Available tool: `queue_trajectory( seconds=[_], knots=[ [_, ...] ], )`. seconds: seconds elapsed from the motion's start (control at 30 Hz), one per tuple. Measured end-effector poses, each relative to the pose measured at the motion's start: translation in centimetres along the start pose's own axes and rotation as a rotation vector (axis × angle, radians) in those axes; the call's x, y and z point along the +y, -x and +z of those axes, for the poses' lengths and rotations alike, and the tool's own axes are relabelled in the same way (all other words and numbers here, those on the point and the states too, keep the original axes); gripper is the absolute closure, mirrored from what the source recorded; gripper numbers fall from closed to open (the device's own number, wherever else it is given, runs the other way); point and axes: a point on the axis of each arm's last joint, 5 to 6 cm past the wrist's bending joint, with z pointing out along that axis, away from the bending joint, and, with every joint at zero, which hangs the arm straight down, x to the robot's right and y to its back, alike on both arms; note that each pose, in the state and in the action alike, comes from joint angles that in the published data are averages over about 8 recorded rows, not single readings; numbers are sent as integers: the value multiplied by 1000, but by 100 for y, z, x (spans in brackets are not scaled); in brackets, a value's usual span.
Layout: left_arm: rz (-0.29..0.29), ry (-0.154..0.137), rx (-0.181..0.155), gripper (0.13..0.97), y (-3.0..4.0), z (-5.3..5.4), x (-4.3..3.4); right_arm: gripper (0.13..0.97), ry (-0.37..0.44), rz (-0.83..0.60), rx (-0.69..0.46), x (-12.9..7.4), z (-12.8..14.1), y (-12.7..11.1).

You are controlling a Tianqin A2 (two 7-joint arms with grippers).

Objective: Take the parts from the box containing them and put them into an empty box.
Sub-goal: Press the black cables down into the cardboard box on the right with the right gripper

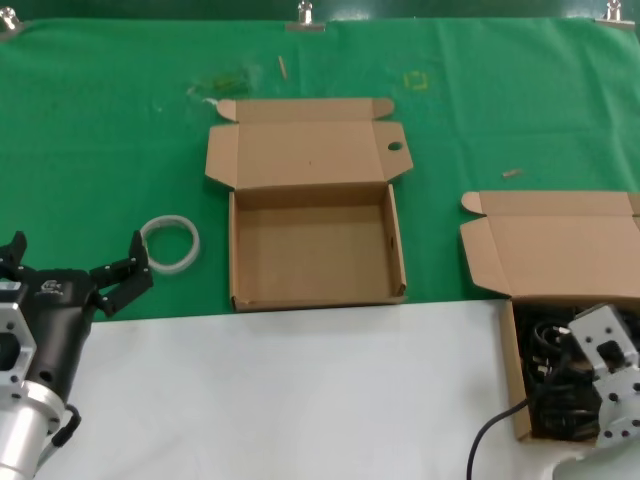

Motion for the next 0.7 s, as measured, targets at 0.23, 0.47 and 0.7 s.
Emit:
queue_trajectory(
  seconds=[0.23, 0.47, 0.7],
  knots=[
    [0, 0, 0, 132, 0, 0, 0, 130, 31, -226, -73, -186, 158, -74],
    [-1, 0, 0, 132, 0, 0, 0, 130, 14, -357, -126, -290, 297, -110],
    [0, 0, 0, 132, 0, 0, 0, 132, 4, -396, -129, -322, 382, -131]
  ],
)
